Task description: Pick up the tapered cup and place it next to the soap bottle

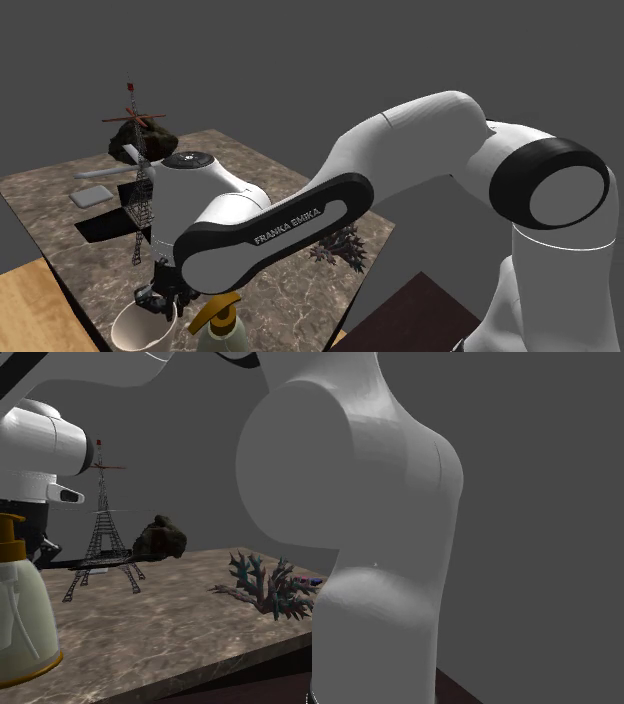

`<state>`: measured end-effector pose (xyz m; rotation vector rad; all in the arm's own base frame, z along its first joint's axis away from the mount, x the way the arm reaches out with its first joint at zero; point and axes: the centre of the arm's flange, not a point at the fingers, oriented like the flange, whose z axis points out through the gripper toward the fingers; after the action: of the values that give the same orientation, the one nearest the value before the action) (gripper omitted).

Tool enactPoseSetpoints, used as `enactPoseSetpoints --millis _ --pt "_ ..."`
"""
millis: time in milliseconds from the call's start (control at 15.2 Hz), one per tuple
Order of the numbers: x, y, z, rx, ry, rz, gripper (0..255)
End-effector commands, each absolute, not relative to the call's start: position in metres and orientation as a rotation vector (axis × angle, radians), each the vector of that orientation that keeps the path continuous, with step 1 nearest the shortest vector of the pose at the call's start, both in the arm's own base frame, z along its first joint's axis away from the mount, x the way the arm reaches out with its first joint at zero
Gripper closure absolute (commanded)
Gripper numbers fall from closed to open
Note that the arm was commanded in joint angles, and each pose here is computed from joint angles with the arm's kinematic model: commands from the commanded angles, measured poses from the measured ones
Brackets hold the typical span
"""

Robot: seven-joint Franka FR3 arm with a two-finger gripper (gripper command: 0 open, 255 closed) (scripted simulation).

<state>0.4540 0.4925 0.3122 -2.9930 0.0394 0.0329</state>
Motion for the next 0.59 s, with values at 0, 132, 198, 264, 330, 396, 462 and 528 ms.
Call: enactPoseSetpoints --millis 0,132,198,264,330,396,462,528 --pt "0.4498 0.4943 0.3057 -2.999 0.032 0.049 255" --pt "0.4498 0.4943 0.3057 -2.999 0.032 0.049 255" --pt "0.4498 0.4943 0.3057 -2.999 0.032 0.049 255" --pt "0.4503 0.4931 0.3053 -2.999 0.032 0.050 0" --pt "0.4499 0.4930 0.3039 -2.999 0.032 0.050 0" --pt "0.4502 0.4928 0.3041 -2.999 0.032 0.050 0" --pt "0.4503 0.4929 0.3039 -2.999 0.032 0.050 0" --pt "0.4506 0.4931 0.3037 -2.999 0.032 0.050 0"
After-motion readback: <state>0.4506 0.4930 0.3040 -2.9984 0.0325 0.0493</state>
